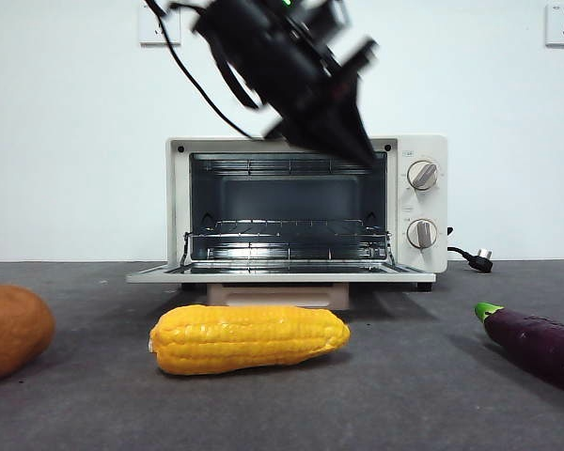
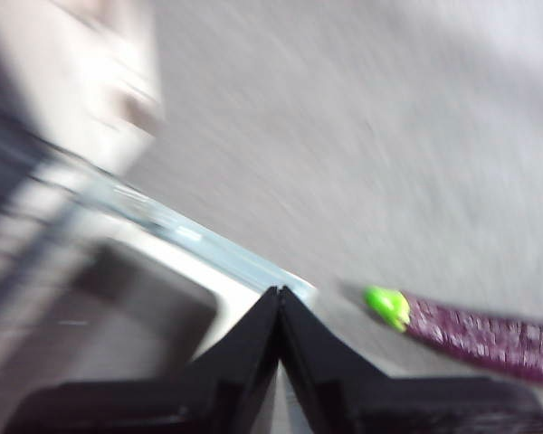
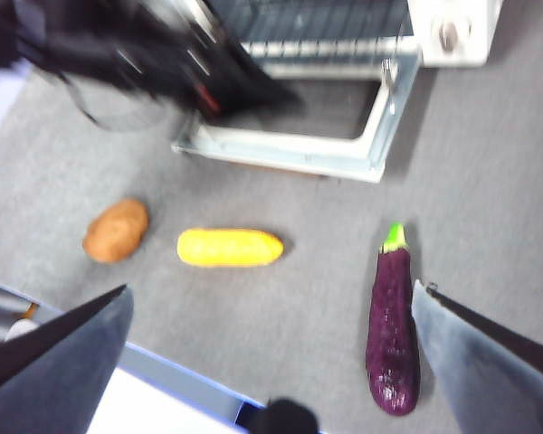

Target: Take the eggplant from the table,put the eggplant in the oven

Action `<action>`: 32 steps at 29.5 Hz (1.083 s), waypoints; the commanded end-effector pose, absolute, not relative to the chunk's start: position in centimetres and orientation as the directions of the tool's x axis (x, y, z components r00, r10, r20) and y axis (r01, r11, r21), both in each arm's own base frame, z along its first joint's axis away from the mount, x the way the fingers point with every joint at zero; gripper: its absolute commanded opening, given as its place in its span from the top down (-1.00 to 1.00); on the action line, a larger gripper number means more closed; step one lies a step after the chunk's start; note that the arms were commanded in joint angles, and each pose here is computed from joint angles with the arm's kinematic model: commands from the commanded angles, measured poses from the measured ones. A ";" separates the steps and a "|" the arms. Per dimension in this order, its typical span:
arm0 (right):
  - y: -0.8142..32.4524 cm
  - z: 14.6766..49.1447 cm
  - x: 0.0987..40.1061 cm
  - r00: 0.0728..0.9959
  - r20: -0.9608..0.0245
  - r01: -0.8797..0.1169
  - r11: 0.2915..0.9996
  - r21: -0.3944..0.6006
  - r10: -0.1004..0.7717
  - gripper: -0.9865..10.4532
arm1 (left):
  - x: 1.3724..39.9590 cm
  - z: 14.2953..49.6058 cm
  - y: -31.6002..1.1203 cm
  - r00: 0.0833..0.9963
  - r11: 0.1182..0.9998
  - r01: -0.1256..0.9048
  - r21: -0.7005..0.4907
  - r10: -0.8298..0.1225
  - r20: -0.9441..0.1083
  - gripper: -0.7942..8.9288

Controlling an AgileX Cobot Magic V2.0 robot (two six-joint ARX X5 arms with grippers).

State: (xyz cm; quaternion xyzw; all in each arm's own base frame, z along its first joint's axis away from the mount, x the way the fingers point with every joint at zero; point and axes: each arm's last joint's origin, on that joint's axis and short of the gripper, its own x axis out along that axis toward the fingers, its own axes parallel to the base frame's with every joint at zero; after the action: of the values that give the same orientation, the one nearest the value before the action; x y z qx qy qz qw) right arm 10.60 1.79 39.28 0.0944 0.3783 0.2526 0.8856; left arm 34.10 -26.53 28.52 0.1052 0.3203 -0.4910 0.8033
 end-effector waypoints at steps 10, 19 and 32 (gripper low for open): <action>2.3 39.0 11.0 0.548 -0.651 -0.415 0.847 0.333 0.524 -0.11 | 30.5 41.4 -12.6 0.640 0.724 0.687 -0.055 -0.640 -0.426 0.85; 2.5 39.1 11.0 0.544 -0.651 -0.434 0.841 0.322 0.530 -0.11 | 24.8 46.5 -3.8 0.802 0.851 0.525 -0.022 -0.502 -0.324 0.85; 2.6 39.2 11.1 0.553 -0.643 -0.437 0.841 0.317 0.530 -0.11 | 18.1 47.1 -1.7 0.776 0.815 0.579 -0.013 -0.557 -0.297 0.85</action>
State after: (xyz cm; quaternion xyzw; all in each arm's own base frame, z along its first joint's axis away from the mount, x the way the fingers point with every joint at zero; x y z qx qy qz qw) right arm 11.07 2.53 39.05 0.0657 0.3896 0.2718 0.8775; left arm 18.27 -1.71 47.54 0.0323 0.1448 -0.2995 0.9425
